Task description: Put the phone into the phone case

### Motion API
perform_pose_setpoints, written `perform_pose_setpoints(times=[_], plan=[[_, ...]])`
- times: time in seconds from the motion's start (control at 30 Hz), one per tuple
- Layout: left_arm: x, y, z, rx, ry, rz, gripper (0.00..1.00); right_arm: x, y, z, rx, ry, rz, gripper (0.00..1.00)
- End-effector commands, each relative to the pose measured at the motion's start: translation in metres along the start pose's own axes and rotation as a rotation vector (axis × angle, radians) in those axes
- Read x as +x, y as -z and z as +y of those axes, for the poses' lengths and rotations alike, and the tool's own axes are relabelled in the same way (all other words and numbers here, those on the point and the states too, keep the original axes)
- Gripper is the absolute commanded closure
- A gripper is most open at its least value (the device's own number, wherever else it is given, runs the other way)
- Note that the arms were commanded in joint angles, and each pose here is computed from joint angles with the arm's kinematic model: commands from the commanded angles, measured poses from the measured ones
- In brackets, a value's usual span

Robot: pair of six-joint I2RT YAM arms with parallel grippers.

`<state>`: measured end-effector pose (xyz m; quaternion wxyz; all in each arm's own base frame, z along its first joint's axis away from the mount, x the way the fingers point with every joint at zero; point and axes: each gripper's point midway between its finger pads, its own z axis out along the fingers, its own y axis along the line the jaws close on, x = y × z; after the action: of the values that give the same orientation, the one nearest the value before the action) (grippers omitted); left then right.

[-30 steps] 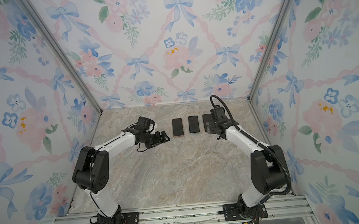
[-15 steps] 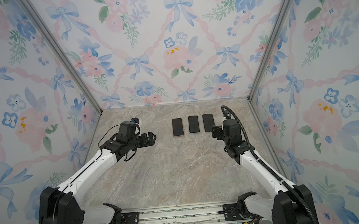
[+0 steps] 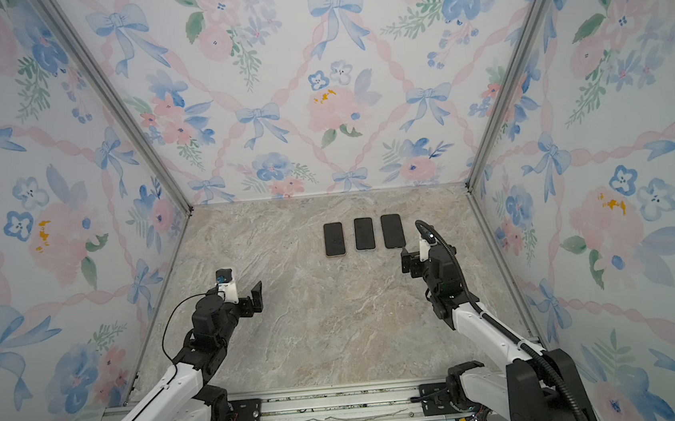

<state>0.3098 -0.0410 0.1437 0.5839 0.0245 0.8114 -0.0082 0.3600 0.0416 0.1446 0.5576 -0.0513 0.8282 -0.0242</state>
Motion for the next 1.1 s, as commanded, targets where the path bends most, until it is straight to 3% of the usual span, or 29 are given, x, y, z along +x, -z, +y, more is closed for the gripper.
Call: perform_pose_setpoints(times=[0.0, 0.17, 0.4, 0.5, 0.7, 0.8, 1.07], plan=[[-0.021, -0.012, 0.009, -0.014, -0.047, -0.080, 0.02, -0.004, -0.007, -0.005, 0.016, 0.031, -0.103, 0.03], [-0.013, -0.042, 0.025, -0.051, -0.047, -0.030, 0.02, 0.010, -0.025, -0.021, 0.081, -0.005, -0.127, 0.03], [-0.018, -0.070, 0.039, -0.068, -0.039, -0.023, 0.02, 0.025, -0.034, -0.032, 0.008, -0.100, -0.138, 0.03], [-0.015, -0.073, 0.047, -0.038, 0.047, -0.040, 0.02, 0.027, -0.038, -0.030, -0.019, -0.104, -0.143, 0.03], [0.003, -0.072, 0.043, 0.048, 0.009, -0.053, 0.02, 0.028, -0.038, -0.030, -0.020, -0.103, -0.149, 0.03], [-0.002, -0.070, 0.044, 0.055, 0.042, -0.096, 0.02, 0.027, -0.034, -0.031, -0.014, -0.107, -0.156, 0.03], [0.015, -0.071, 0.030, 0.082, -0.014, -0.111, 0.02, 0.027, -0.037, -0.026, -0.022, -0.091, -0.143, 0.03]])
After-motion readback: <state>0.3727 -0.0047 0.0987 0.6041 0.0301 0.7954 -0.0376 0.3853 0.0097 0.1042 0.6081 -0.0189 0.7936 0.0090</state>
